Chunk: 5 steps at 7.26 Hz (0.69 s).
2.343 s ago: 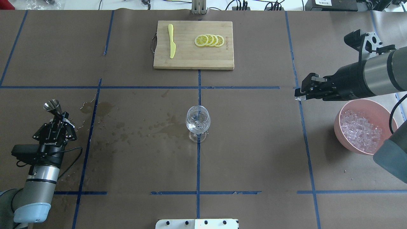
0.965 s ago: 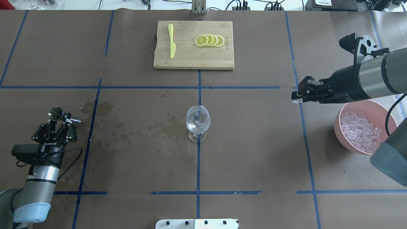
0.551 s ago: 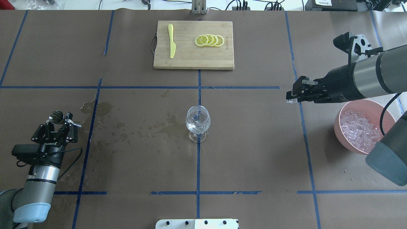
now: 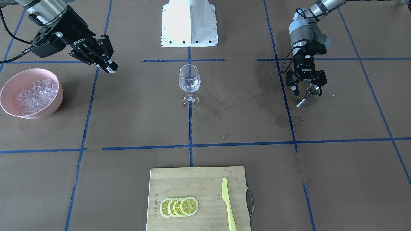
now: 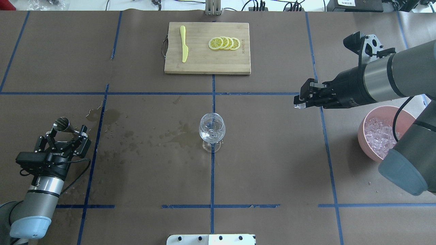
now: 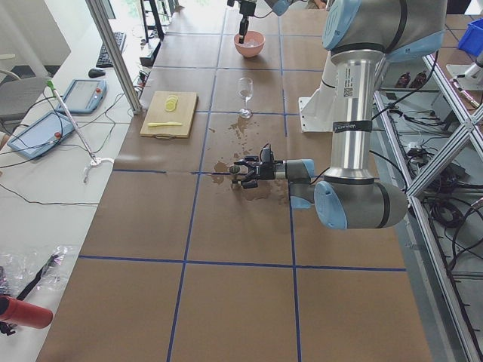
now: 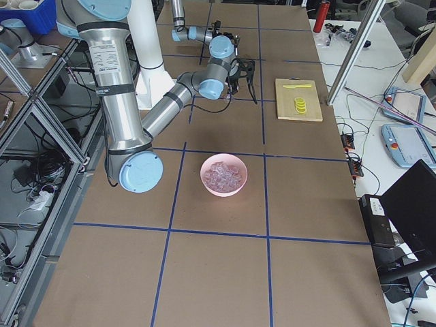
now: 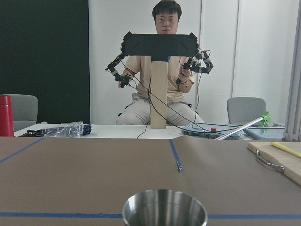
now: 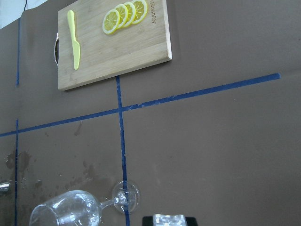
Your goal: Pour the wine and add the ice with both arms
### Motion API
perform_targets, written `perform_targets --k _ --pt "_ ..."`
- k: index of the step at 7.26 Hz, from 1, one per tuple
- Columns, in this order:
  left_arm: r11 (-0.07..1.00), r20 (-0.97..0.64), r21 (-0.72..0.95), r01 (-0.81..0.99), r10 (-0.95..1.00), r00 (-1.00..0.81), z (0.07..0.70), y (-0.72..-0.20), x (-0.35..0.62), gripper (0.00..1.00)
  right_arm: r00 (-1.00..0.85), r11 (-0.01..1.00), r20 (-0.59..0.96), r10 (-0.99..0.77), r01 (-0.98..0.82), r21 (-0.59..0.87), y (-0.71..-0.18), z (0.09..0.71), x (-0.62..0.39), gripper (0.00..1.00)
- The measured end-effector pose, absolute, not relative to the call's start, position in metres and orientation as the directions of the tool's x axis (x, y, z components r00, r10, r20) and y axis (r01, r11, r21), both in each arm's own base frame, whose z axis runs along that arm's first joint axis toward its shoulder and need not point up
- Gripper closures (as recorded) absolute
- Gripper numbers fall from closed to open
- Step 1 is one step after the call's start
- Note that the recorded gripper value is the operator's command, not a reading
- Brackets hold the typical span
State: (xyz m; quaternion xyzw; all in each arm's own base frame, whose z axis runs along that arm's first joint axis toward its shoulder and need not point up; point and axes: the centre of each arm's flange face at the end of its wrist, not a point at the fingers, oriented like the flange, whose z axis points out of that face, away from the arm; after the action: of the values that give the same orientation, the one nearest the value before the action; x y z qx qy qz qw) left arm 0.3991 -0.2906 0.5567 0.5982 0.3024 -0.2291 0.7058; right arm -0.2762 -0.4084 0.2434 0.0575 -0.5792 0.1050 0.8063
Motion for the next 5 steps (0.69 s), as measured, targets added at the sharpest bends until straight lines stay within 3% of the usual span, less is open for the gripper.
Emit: perform_targets --k 5 --pt "0.407 -0.64 0.743 0.532 0.199 0.742 0.562 -0.271 0.34 0.0 0.275 0.974 0.958 0.081 -0.226 -0.017 -0.409 0.22 -0.284 1.0"
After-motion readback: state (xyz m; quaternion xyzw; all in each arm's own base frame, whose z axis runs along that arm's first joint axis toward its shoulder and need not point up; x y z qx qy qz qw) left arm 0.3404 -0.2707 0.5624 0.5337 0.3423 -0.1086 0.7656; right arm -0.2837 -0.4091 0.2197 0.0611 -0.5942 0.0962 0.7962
